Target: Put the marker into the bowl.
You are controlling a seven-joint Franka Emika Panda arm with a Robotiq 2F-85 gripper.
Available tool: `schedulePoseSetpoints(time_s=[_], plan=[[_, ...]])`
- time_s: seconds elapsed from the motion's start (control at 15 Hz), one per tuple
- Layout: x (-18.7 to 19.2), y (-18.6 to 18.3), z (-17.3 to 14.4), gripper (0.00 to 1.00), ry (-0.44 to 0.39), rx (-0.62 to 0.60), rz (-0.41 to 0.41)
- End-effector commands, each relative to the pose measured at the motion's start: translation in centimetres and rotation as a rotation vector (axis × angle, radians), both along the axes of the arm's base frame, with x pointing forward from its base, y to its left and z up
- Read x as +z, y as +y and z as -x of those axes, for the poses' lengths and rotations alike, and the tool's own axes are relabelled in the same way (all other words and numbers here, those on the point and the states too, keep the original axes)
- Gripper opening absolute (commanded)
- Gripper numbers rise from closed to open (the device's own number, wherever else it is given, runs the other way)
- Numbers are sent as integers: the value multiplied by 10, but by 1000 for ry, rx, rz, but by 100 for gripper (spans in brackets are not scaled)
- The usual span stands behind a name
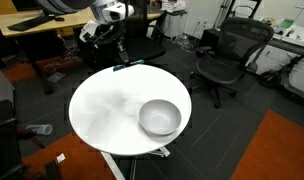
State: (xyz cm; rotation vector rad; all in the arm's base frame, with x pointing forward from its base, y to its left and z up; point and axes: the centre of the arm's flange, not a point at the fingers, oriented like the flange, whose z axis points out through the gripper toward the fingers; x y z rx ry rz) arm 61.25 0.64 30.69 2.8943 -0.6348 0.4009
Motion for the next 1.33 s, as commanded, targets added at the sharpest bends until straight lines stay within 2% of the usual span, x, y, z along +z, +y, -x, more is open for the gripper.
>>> schedulePoseSetpoints(time_s=[0.0, 0.67, 1.27], plan=[[22, -33, -9, 4, 4, -105, 2], [39, -133, -20, 4, 34, -284, -31], [4, -187, -16, 4, 36, -389, -77]])
